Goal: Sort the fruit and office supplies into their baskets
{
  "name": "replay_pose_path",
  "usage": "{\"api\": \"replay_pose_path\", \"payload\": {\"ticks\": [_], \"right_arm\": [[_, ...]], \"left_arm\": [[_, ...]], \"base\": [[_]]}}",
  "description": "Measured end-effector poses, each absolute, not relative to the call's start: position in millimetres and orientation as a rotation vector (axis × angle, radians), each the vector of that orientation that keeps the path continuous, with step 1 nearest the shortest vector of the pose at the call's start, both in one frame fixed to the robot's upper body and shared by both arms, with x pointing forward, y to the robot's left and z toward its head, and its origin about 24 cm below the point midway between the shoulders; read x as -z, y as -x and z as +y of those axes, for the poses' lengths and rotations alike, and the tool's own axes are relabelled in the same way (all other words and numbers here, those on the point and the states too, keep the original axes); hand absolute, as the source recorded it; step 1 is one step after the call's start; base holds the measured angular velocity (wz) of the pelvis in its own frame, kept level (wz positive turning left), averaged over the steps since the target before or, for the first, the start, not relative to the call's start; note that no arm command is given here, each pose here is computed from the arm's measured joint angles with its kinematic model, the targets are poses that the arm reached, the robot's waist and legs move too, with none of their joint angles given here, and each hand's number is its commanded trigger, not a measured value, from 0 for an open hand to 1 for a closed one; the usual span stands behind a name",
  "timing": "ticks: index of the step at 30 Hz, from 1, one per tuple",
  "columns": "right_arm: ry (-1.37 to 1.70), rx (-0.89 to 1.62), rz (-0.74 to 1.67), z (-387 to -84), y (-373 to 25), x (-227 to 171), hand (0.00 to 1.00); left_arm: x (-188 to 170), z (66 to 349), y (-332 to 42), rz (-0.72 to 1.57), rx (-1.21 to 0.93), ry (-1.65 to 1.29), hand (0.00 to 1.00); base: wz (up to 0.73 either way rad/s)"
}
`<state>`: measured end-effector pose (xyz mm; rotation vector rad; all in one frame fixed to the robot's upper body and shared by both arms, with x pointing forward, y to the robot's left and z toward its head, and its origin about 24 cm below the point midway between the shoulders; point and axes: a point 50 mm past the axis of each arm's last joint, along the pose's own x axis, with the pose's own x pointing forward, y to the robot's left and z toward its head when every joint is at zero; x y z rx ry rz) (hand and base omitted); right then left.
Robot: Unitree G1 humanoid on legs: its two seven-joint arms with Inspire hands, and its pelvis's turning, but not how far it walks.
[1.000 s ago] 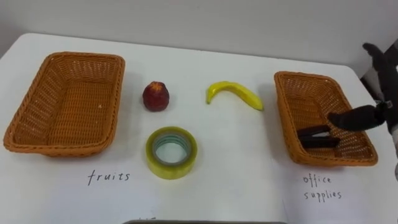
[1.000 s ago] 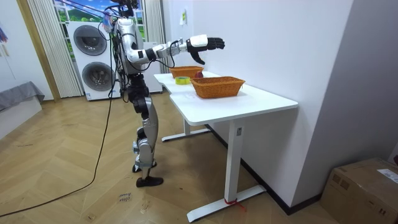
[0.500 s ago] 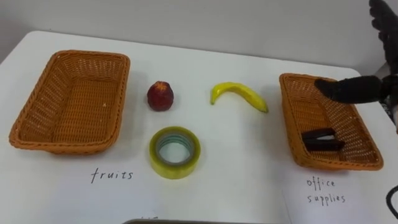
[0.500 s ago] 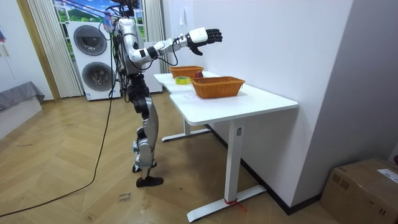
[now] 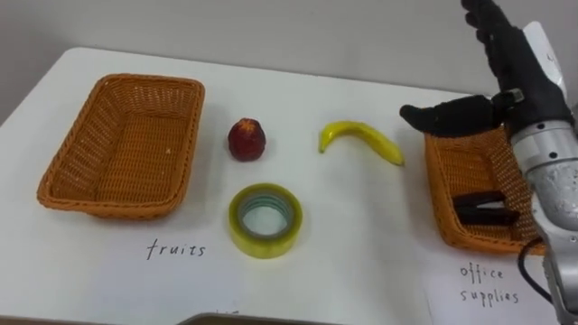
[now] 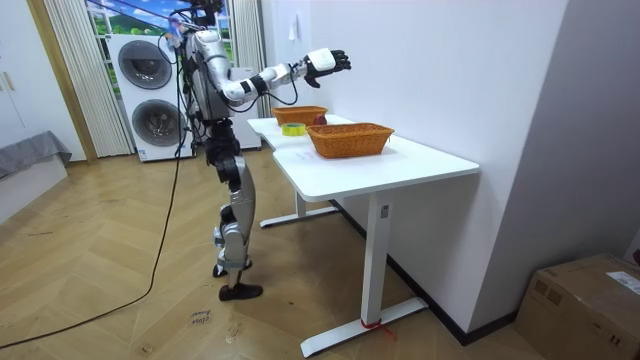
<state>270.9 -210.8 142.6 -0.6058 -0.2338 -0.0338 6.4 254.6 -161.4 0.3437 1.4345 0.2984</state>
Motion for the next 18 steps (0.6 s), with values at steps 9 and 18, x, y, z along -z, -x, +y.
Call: {"api": "replay_pose_path", "payload": {"ticks": [9, 18], "right_arm": [[0.502, -0.054, -0.226, -183, -272, -131, 0.00], [0.503, -0.124, -0.215, -168, -272, -125, 0.00]], "left_arm": [[163, 250, -9, 1.438, -0.283, -0.345, 0.00], [163, 246, -20, 1.403, -0.275, -0.364, 0.00]], "base": [[0.03], [0.00]]}}
